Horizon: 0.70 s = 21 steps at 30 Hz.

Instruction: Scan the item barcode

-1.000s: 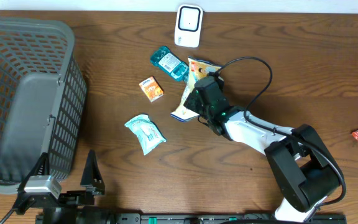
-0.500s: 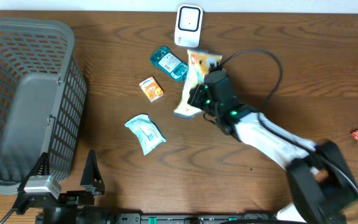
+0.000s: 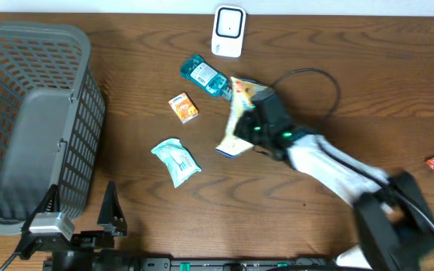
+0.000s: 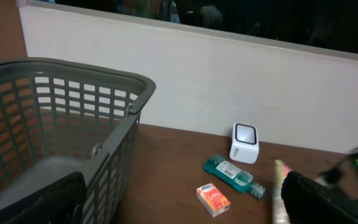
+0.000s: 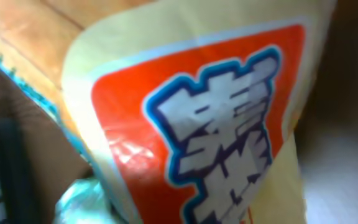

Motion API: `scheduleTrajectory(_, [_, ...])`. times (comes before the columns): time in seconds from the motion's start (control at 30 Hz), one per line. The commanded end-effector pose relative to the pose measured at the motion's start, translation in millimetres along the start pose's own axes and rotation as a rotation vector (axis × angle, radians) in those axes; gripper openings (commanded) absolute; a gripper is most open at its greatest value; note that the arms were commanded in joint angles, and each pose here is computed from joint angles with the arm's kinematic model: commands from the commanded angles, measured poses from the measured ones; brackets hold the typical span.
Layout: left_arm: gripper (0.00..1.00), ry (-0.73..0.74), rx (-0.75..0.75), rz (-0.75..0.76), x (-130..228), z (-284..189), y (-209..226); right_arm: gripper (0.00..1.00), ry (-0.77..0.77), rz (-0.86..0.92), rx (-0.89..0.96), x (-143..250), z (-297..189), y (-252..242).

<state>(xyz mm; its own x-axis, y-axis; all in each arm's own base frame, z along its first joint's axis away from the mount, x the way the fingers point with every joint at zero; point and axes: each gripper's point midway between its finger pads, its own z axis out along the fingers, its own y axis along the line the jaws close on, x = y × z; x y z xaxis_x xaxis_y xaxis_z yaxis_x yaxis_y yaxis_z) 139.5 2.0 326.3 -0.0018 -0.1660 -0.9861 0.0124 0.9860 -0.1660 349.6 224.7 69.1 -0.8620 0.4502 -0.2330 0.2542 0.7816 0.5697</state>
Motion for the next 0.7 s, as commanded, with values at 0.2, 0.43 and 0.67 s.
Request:
scheduleTrajectory(0.2, [0.98, -0.002, -0.001, 0.016, 0.2, 0.4, 0.3, 0.01, 0.270, 0.388, -0.200, 20.4, -116.4, 17.3])
scheduleTrajectory(0.43, [0.98, -0.002, -0.001, 0.016, 0.2, 0.4, 0.3, 0.28, 0.383, 0.252, -0.202, 49.6, -126.4, 12.0])
scheduleTrajectory(0.67, [0.98, -0.002, -0.001, 0.016, 0.2, 0.4, 0.4, 0.93, 0.113, -0.109, -0.044, 9.3, -111.6, -21.4])
